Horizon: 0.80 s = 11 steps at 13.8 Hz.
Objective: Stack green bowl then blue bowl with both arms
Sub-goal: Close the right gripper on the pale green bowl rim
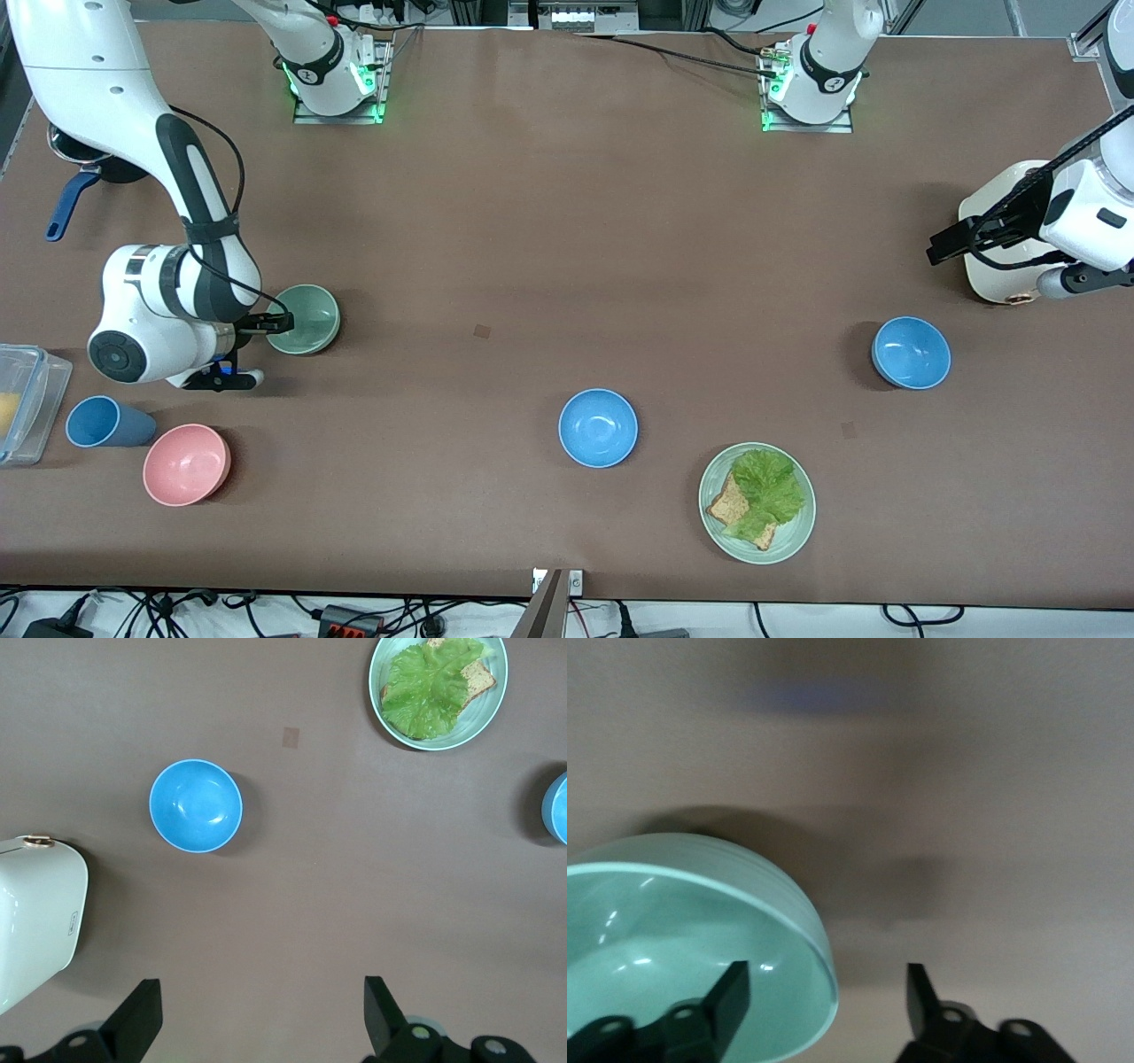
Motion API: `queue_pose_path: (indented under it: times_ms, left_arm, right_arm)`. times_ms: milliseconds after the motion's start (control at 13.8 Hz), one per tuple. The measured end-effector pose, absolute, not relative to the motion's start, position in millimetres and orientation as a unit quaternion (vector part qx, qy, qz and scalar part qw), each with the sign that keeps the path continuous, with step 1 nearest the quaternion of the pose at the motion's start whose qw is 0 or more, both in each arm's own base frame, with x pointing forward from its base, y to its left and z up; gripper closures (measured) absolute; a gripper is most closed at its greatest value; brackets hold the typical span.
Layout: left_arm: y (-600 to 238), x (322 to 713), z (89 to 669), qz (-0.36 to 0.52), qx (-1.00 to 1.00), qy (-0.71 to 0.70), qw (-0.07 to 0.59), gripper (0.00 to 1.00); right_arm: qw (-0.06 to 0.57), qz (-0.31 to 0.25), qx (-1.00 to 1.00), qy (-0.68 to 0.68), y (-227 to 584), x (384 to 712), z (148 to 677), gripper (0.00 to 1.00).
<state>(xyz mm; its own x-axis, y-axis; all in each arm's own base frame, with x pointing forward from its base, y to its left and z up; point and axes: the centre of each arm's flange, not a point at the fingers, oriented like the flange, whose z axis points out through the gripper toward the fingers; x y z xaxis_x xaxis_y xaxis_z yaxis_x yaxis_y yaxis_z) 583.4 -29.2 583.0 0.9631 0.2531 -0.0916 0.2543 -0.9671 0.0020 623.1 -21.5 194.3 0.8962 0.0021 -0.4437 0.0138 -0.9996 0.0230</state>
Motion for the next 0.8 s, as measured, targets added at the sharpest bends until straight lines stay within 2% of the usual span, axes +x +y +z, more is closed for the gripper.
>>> queue_pose_path:
  times_ms: [73, 145, 363, 509, 799]
  left_arm:
    - [-29, 583, 583, -0.045, 0.991, 0.128, 0.007, 0.00]
    - [-29, 583, 583, -0.045, 0.991, 0.128, 0.007, 0.00]
    - [-29, 583, 583, -0.046, 0.990, 0.129, 0.012, 0.00]
    - [-26, 584, 583, -0.047, 0.990, 0.133, 0.015, 0.00]
    - [-24, 584, 583, -0.047, 0.990, 0.134, 0.017, 0.00]
  right_arm:
    - [0.013, -0.232, 0.973, 0.004, -22, 622, 189, 0.28]
    - [0.013, -0.235, 0.972, 0.004, -22, 621, 185, 0.37]
    - [0.013, -0.237, 0.971, 0.007, -18, 620, 183, 0.73]
    - [0.011, -0.233, 0.972, 0.015, -9, 623, 189, 0.91]
    - [-0.002, -0.222, 0.974, 0.049, 36, 626, 203, 0.93]
